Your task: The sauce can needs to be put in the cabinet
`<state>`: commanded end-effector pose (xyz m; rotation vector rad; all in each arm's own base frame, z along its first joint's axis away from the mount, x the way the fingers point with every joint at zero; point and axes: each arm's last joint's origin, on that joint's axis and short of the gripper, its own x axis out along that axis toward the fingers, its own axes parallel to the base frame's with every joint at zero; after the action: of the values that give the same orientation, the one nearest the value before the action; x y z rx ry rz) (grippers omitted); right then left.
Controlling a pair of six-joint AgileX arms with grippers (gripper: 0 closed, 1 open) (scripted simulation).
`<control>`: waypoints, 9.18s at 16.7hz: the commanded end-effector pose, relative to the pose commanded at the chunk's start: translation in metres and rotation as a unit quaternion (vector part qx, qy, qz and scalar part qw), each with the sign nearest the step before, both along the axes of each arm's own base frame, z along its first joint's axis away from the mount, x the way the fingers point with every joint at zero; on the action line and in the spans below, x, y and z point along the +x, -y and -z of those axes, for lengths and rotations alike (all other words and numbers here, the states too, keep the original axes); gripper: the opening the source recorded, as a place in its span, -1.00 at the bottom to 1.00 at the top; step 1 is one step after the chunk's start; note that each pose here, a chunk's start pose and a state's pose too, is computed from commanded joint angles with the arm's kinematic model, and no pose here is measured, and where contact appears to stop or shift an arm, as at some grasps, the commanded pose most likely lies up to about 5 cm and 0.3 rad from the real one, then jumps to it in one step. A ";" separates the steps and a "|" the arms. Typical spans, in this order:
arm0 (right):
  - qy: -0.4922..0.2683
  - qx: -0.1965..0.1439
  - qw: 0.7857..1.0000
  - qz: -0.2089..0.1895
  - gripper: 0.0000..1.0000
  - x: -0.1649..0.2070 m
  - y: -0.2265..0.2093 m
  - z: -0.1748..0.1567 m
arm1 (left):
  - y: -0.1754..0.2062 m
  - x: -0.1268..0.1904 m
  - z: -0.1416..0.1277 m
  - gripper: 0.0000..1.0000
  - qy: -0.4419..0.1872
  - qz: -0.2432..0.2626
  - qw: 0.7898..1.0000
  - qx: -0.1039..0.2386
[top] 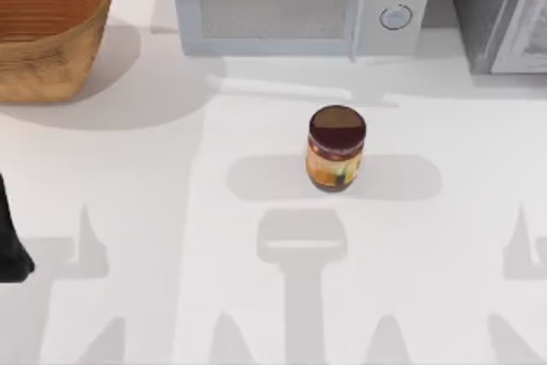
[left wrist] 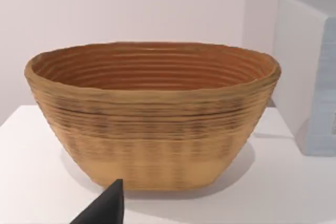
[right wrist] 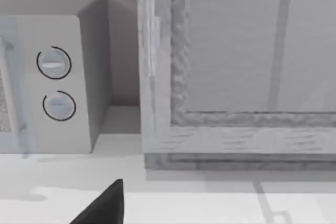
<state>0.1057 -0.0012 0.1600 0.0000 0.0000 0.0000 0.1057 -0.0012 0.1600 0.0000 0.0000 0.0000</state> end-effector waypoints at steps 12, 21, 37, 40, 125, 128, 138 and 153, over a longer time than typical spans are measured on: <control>-0.130 -0.069 0.968 -0.203 1.00 0.034 -0.019 -0.029 | 0.000 0.000 0.000 1.00 0.000 0.000 1.000 0.000; -0.193 -0.104 0.850 -0.479 1.00 0.161 -0.049 -0.029 | 0.000 0.000 0.000 1.00 0.000 0.000 1.000 0.000; -0.071 -0.070 0.707 -0.700 1.00 0.297 -0.088 0.117 | 0.000 0.000 0.000 1.00 0.000 0.000 1.000 0.000; -0.073 -0.069 0.710 -0.697 1.00 0.296 -0.086 0.117 | 0.000 0.000 0.000 1.00 0.000 0.000 1.000 0.000; -0.003 -0.021 1.000 0.005 -1.00 0.002 0.002 -0.014 | 0.000 0.000 0.000 1.00 0.000 0.000 1.000 0.000; 0.000 -0.001 1.000 0.000 -1.00 0.000 0.000 -0.001 | 0.000 0.000 0.000 1.00 0.000 0.000 1.000 0.000; -0.007 0.001 1.000 -0.006 -1.00 0.000 -0.002 -0.026 | 0.000 0.000 0.000 1.00 0.000 0.000 1.000 0.000; -0.016 -0.004 1.000 0.006 -1.00 0.093 -0.028 -0.312 | 0.000 0.000 0.000 1.00 0.000 0.000 1.000 0.000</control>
<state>0.1983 0.0272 0.4718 -0.0082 0.0323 -0.0124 0.1057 -0.0012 0.1600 0.0000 0.0000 0.0000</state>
